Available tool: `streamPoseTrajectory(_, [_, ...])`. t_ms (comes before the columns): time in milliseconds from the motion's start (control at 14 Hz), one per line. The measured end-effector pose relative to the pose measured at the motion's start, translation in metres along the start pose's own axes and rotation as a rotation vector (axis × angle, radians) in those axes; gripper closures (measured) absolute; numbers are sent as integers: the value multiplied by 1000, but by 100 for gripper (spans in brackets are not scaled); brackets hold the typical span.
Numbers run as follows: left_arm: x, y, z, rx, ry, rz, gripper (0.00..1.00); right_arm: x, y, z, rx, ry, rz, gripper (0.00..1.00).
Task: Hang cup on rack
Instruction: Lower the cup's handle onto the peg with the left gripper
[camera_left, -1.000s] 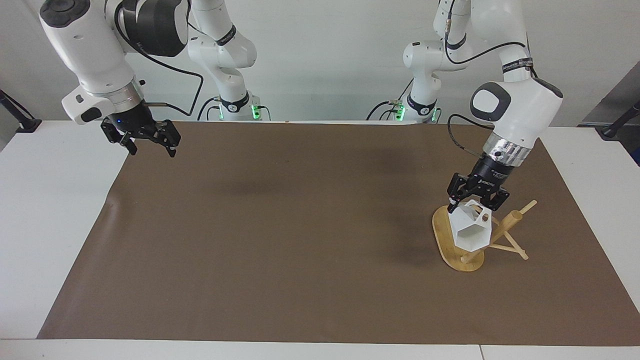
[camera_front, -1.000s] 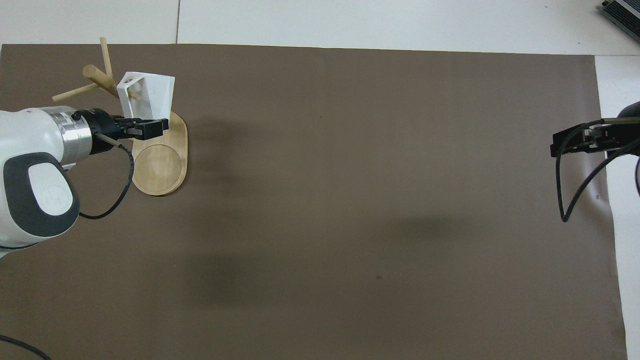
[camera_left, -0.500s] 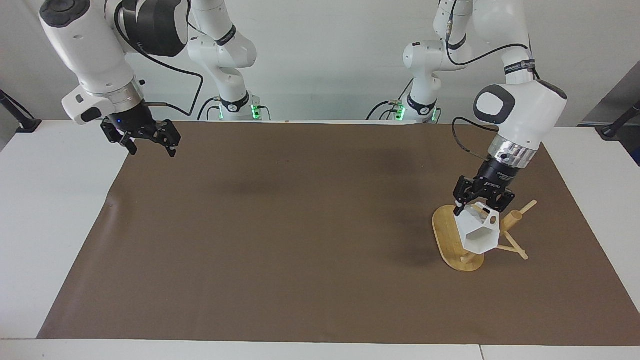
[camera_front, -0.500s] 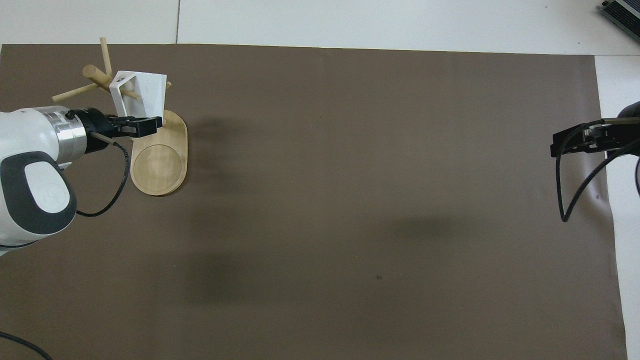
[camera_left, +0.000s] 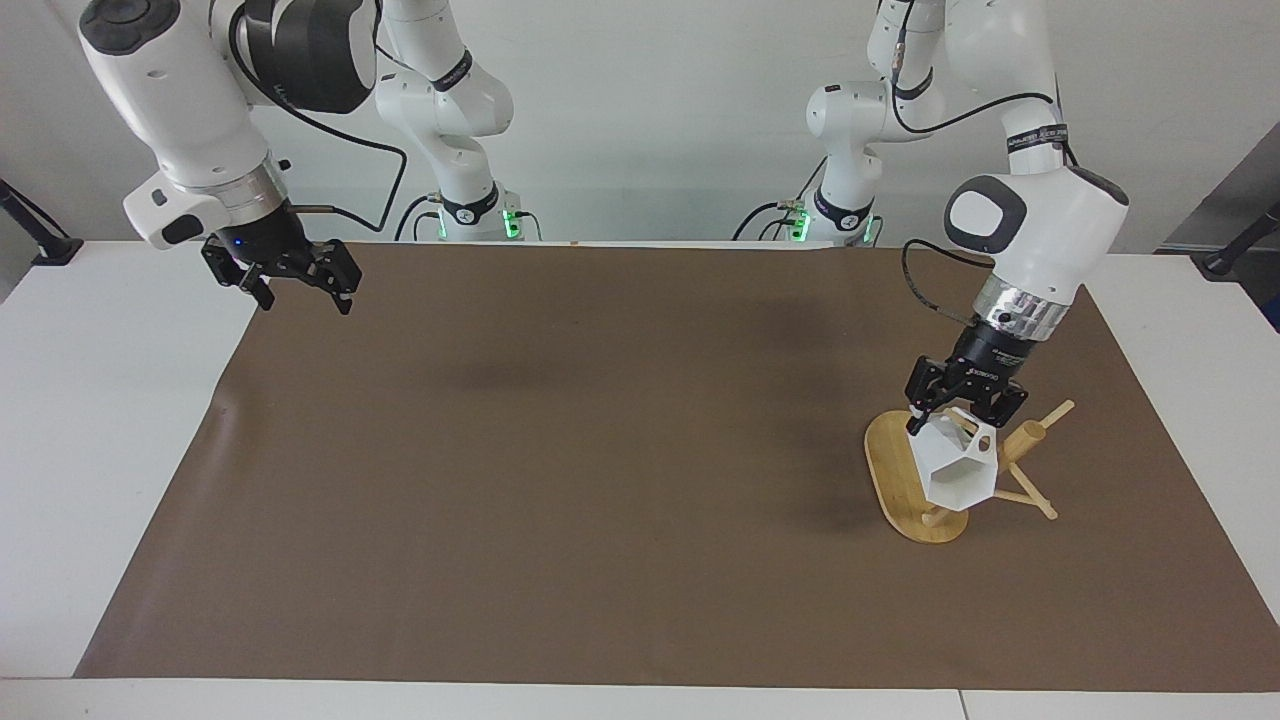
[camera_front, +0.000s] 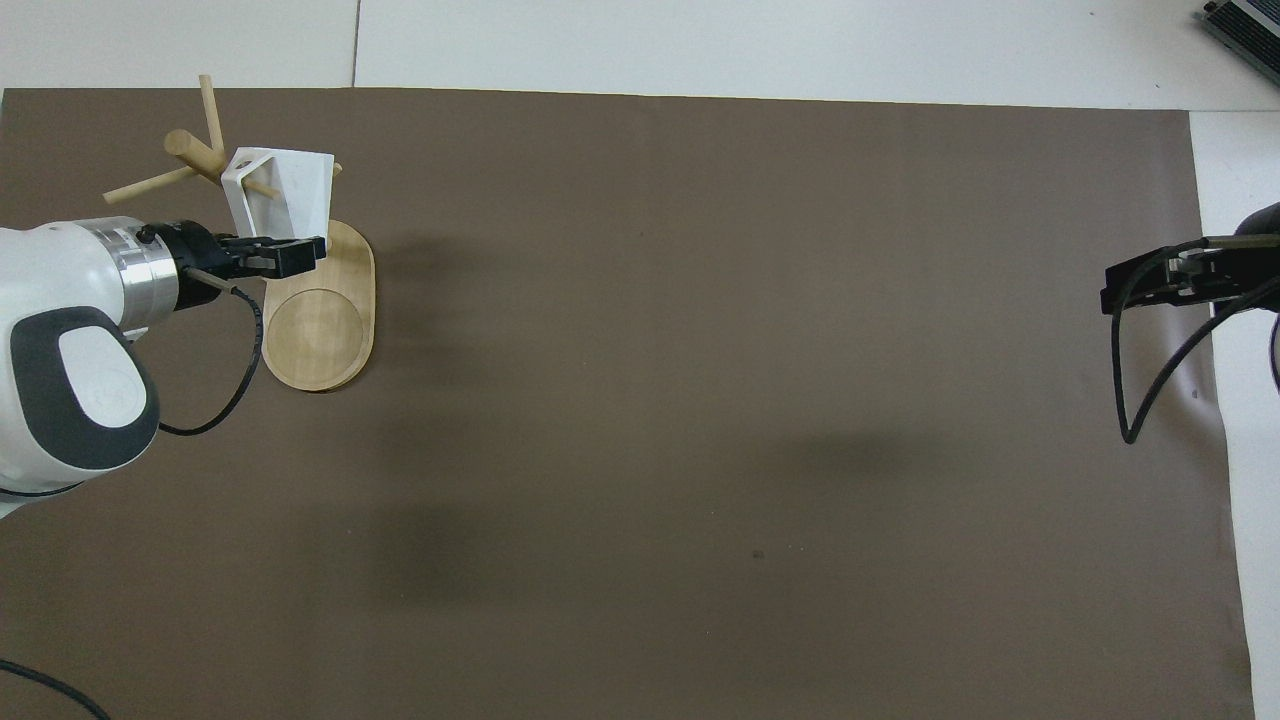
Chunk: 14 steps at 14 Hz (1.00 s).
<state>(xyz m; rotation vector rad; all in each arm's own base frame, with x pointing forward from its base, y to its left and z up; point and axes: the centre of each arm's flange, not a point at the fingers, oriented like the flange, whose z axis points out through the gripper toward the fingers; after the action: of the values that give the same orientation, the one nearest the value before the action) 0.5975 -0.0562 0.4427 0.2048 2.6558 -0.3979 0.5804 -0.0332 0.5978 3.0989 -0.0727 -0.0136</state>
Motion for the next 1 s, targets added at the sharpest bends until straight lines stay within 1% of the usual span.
streamPoseTrajectory(214, [1,-2,1,4,7,13,31,0,0,0,0,0,0,0])
streamPoseTrajectory(286, [1,-2,1,5,9,16,26,0,0,0,0,0,0,0])
streamPoseTrajectory(357, [1,-3,2,7,13,20,26,0,0,0,0,0,0,0])
streamPoseTrajectory(429, [2,-3,2,9,19,26,21,0,0,0,0,0,0,0])
streamPoseTrajectory(571, [3,-4,3,17,35,32,2,0,0,0,0,0,0,0])
streamPoseTrajectory(643, [4,-3,3,21,47,40,0,0,0,0,0,0,0,0])
streamPoseTrajectory(786, [3,-4,1,34,78,77,0,0,0,0,0,0,0,0])
streamPoseTrajectory(1000, [-1,-11,-9,46,133,201,0,0,0,0,0,0,0,0])
